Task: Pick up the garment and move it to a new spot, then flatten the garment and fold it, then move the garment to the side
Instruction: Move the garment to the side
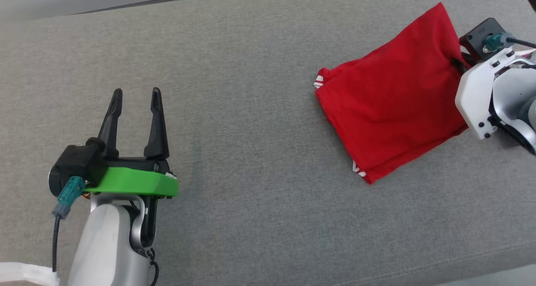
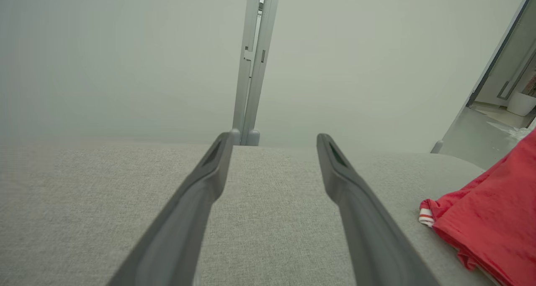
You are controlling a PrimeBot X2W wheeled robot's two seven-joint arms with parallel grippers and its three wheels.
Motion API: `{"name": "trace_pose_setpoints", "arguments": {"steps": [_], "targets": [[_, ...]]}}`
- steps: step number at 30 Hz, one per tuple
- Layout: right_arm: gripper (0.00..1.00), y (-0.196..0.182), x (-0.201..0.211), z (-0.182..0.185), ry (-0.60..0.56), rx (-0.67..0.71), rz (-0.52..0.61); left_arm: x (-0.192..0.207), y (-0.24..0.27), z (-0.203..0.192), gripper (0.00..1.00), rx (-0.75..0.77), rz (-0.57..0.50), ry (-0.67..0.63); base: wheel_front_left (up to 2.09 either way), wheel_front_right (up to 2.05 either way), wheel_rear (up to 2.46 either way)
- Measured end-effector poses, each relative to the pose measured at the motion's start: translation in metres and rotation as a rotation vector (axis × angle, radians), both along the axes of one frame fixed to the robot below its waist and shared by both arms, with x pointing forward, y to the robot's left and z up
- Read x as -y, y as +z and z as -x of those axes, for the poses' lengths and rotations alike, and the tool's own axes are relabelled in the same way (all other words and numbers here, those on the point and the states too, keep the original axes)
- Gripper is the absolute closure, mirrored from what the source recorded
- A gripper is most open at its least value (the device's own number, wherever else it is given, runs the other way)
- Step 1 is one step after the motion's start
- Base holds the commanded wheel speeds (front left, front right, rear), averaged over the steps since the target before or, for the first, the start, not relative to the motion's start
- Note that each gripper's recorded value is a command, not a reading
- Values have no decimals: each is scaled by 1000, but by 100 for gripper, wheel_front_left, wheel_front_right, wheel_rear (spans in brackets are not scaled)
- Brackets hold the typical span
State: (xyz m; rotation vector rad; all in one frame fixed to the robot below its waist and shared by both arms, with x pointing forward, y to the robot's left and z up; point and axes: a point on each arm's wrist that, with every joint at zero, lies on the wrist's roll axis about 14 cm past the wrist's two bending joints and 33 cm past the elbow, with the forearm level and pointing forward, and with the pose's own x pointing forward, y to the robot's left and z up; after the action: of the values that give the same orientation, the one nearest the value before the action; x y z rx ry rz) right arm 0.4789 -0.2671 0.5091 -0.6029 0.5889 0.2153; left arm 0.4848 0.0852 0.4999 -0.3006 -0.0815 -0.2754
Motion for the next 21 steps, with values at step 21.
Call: {"name": "trace_pose_setpoints", "arguments": {"steps": [21], "targets": [[100, 9, 172, 30, -348, 11, 248, 63, -33, -33, 0, 0, -5, -161, 0, 0, 0]]}}
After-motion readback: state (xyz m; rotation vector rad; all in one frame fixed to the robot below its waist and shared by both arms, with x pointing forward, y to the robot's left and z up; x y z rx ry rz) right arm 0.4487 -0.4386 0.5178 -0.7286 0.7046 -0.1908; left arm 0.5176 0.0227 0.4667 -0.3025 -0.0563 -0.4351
